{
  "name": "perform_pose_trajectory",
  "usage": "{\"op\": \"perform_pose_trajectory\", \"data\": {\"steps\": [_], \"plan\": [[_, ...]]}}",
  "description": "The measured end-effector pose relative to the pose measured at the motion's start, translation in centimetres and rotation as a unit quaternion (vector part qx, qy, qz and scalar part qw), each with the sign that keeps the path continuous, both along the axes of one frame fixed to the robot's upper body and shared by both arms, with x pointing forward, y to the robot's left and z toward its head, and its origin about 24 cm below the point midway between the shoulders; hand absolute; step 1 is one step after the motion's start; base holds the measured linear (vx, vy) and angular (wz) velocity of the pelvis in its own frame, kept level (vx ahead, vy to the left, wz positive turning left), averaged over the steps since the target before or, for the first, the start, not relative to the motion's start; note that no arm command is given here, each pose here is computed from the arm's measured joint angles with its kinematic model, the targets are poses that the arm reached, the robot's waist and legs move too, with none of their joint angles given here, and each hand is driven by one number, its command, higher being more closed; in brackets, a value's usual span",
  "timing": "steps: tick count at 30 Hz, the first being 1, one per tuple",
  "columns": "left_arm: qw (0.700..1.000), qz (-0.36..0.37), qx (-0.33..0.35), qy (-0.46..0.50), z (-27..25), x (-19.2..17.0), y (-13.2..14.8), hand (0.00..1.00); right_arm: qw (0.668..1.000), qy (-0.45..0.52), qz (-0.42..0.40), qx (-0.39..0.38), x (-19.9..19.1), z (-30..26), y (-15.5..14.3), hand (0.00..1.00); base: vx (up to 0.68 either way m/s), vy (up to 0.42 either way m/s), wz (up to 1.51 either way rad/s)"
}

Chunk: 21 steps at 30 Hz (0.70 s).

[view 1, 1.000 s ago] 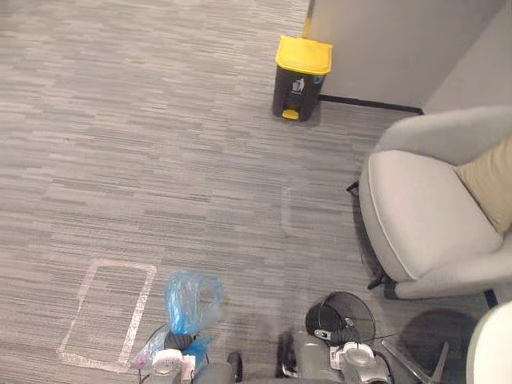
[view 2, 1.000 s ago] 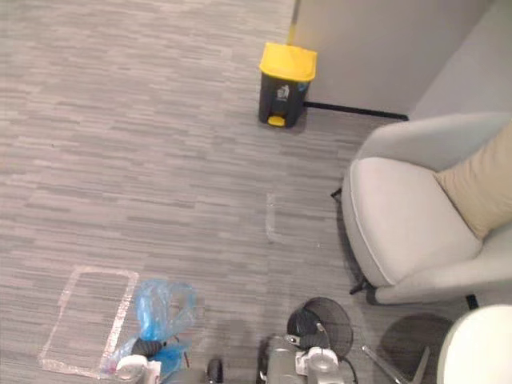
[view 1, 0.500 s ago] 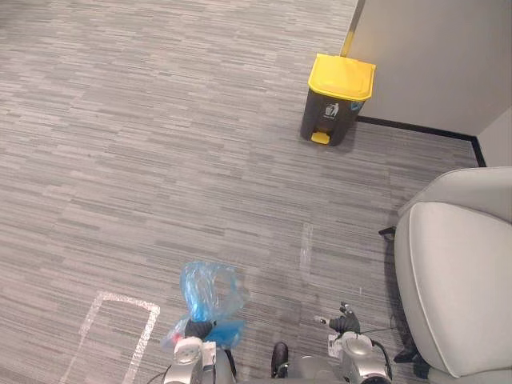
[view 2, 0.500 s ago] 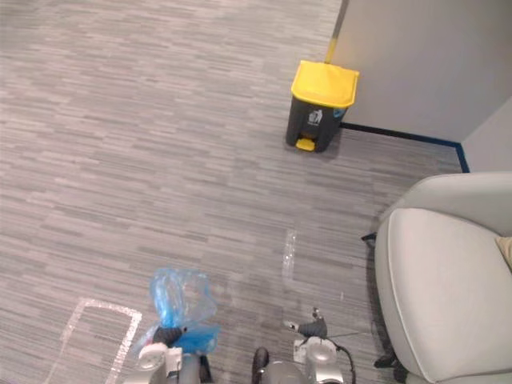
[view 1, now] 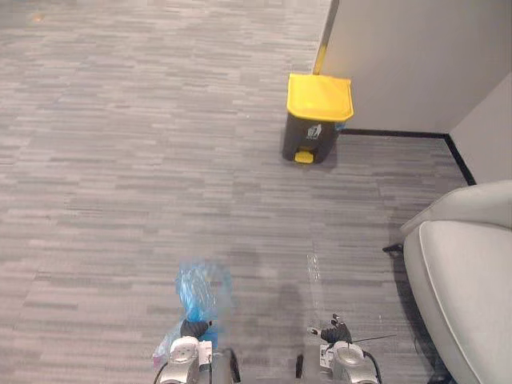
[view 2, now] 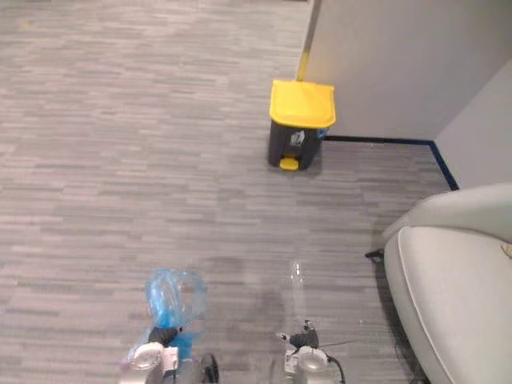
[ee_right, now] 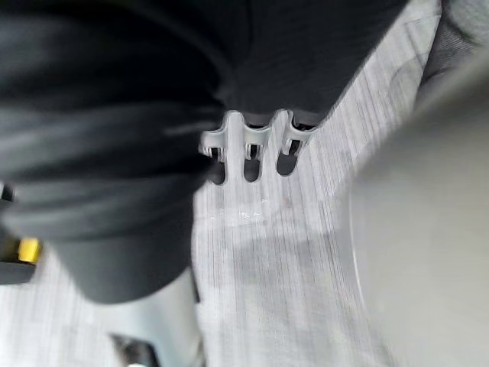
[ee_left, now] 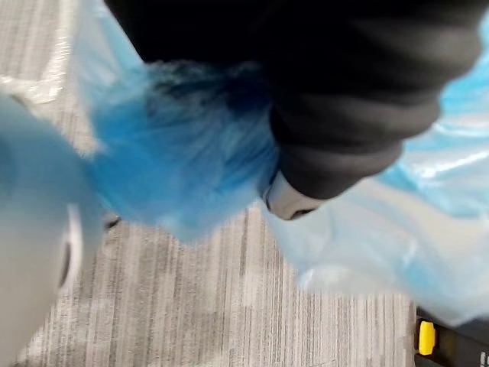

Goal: Gather rubbish on tea table into small bin, then transfer packed bag to large trash can.

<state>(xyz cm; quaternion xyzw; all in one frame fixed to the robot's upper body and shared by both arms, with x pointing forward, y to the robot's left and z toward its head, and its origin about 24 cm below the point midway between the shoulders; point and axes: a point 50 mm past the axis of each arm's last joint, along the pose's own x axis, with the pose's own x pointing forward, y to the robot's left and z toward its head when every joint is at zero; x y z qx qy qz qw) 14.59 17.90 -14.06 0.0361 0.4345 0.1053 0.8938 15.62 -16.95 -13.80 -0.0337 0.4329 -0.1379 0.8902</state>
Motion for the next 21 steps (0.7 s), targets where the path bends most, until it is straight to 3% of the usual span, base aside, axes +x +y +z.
{"op": "perform_pose_trajectory", "data": {"steps": [5,9,13,17,21], "plan": [[1.000,-0.013,0.019,0.016,-0.2,-0.3,1.1,1.00,1.000,0.001,0.005,-0.022,0.6,0.2,-1.6,0.00,0.49,-0.131,0.22],[1.000,-0.009,0.004,0.012,-0.2,0.0,0.2,1.00,0.999,0.011,-0.010,-0.031,0.0,0.1,-2.8,0.00,0.46,-0.192,0.10],[1.000,-0.001,-0.025,-0.013,0.2,0.6,-1.7,1.00,1.000,0.008,-0.003,-0.022,-0.5,0.0,-1.8,0.00,0.44,-0.104,-0.05],[0.999,-0.005,-0.035,-0.036,0.8,1.4,-2.0,1.00,1.000,-0.009,-0.014,-0.005,0.1,0.3,-0.8,0.00,0.32,0.067,-0.38],[0.999,-0.006,-0.039,-0.036,0.7,1.3,-2.4,1.00,0.999,0.012,-0.029,-0.013,-1.1,-0.2,-1.8,0.00,0.36,0.236,-0.41]]}}
